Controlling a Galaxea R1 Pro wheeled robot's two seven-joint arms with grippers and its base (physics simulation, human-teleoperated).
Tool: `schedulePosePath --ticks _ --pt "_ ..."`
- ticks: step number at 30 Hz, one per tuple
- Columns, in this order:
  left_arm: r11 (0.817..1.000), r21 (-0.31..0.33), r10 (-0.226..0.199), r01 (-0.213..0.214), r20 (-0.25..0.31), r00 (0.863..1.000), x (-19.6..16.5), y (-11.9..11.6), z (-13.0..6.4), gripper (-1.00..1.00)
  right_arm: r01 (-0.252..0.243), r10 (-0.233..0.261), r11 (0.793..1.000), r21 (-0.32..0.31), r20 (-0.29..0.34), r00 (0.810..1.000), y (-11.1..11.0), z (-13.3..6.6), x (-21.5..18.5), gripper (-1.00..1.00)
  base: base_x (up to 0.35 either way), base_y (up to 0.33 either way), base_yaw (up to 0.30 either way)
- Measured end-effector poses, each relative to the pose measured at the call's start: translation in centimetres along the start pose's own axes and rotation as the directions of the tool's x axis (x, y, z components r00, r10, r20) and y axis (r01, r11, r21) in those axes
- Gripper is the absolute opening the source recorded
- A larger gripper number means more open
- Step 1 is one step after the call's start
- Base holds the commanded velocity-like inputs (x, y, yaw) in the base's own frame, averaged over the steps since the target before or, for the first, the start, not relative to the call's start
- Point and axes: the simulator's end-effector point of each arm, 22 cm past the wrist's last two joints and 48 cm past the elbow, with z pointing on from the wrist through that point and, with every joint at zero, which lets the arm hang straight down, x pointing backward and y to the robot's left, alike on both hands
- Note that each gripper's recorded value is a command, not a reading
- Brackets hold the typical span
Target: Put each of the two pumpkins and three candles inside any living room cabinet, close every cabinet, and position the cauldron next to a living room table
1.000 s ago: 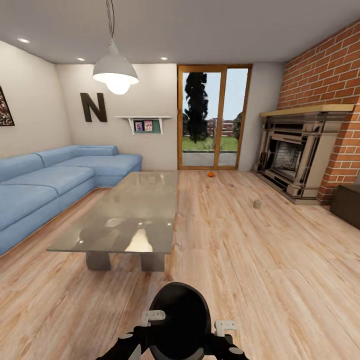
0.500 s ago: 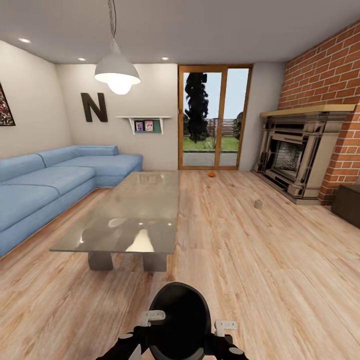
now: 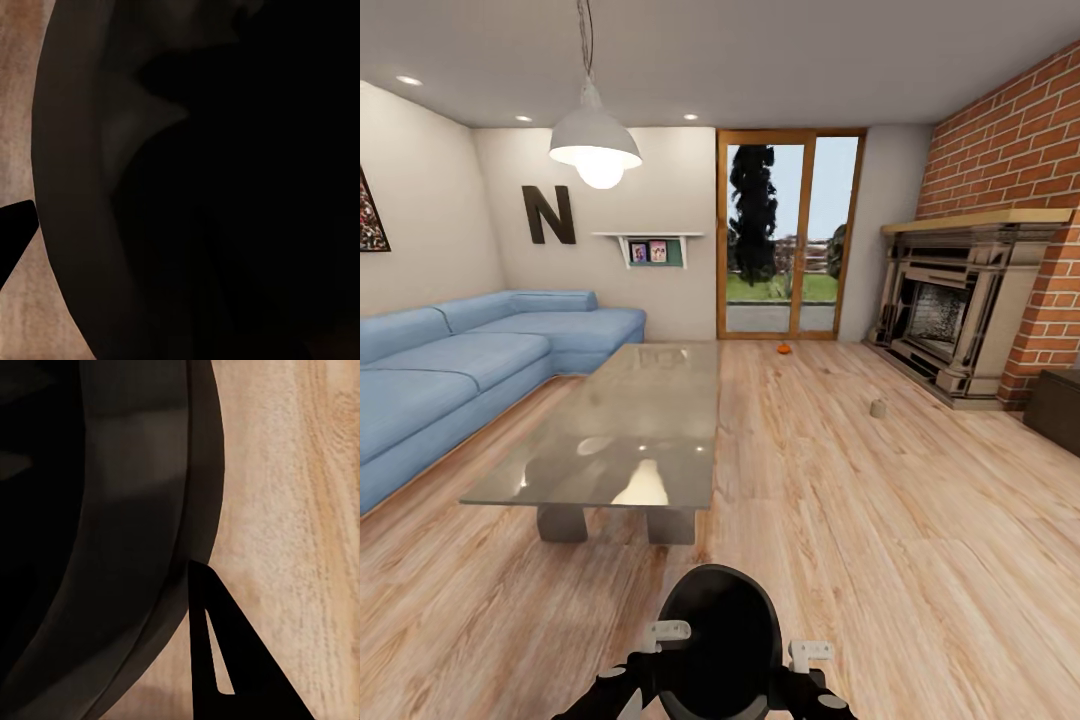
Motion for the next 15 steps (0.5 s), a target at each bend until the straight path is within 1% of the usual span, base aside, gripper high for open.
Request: schedulePosePath --ticks 4,6,9,15 --pt "1.000 0.000 0.000 0.000 0.000 1.000 -0.01 0.00 0.00 -1.00 0.001 -0.001 1.000 0.000 0.000 1.000 0.00 0.00 -0.02 -1.00 0.001 0.001 0.000" --pt "1.000 0.000 0.000 0.000 0.000 1.000 -0.01 0.00 0.00 -1.00 0.000 0.000 1.000 0.000 0.000 1.000 0.00 0.00 -0.02 -1.00 0.000 -0.077 0.000" --pt "1.000 0.000 0.000 0.000 0.000 1.000 -0.01 -0.01 0.00 -1.00 0.000 0.000 1.000 0.000 0.000 1.000 0.00 0.00 -0.02 -1.00 0.000 -0.202 0.000" --pt "1.000 0.000 0.000 0.000 0.000 1.000 0.02 -0.01 0.00 -1.00 0.000 0.000 1.000 0.000 0.000 1.000 0.00 0.00 0.01 -1.00 0.022 -0.265 0.000"
